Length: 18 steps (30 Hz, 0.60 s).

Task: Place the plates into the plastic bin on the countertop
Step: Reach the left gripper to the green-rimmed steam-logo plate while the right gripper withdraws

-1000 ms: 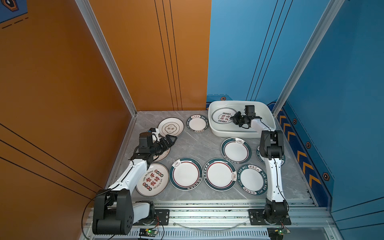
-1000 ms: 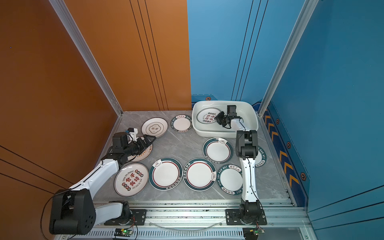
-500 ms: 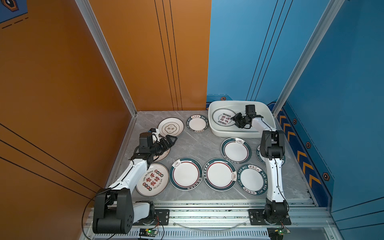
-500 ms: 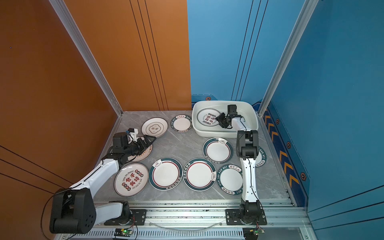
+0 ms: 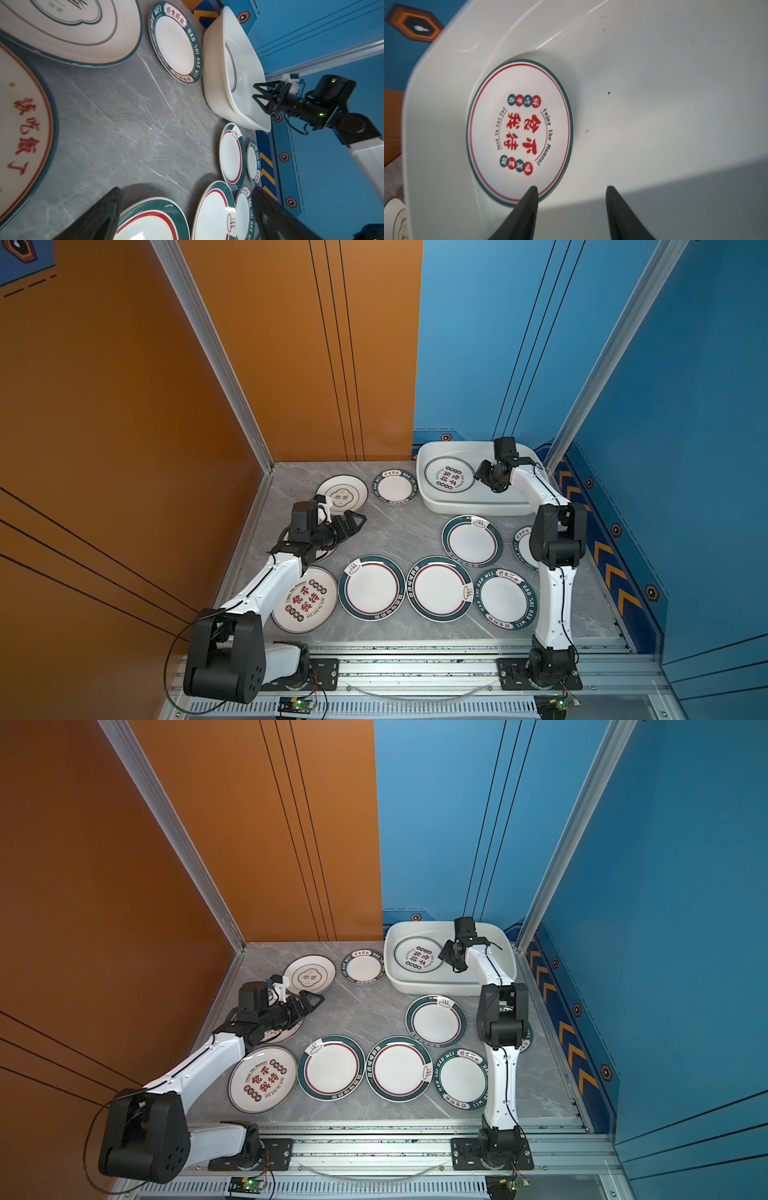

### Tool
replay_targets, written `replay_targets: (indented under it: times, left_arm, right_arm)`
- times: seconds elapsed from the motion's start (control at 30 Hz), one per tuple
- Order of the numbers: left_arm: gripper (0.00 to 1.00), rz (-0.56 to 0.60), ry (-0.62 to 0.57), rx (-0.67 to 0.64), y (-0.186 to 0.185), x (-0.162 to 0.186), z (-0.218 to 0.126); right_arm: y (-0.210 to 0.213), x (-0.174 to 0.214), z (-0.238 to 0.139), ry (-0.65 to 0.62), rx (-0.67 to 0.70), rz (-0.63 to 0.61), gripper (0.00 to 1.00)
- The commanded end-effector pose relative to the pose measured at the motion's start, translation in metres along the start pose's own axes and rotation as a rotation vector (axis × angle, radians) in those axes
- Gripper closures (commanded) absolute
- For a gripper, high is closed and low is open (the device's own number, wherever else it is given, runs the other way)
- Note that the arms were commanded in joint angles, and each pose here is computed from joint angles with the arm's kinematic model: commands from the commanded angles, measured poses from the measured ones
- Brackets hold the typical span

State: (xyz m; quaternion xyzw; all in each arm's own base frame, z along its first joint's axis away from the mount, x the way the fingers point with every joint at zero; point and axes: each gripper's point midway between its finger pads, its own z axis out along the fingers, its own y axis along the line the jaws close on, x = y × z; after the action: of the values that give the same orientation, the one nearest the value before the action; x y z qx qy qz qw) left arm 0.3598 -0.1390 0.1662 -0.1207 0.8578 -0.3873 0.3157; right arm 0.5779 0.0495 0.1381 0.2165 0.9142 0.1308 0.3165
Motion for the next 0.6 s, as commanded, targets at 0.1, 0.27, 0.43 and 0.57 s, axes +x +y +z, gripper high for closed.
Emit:
replay_targets:
  times: [0.1, 0.27, 0.43, 0.57]
  left_arm:
    - [0.00, 0.152, 0.134, 0.036, -0.034, 0.021, 0.048]
    - [0.02, 0.249, 0.244, 0.060, -0.063, 0.049, 0.092]
    - [0.03, 0.306, 0.314, 0.026, -0.071, 0.071, 0.134]
    - [0.05, 0.323, 0.355, 0.005, -0.069, 0.086, 0.165]
  right_arm:
    - [0.013, -0.006, -0.099, -0.170, -0.092, -0.059, 0.44]
    - [-0.007, 0.040, -0.121, -0.090, -0.133, -0.057, 0.44]
    - [-0.035, 0.081, -0.133, -0.051, -0.128, -0.048, 0.43]
    - [-0.051, 0.103, -0.142, -0.042, -0.128, -0.036, 0.43]
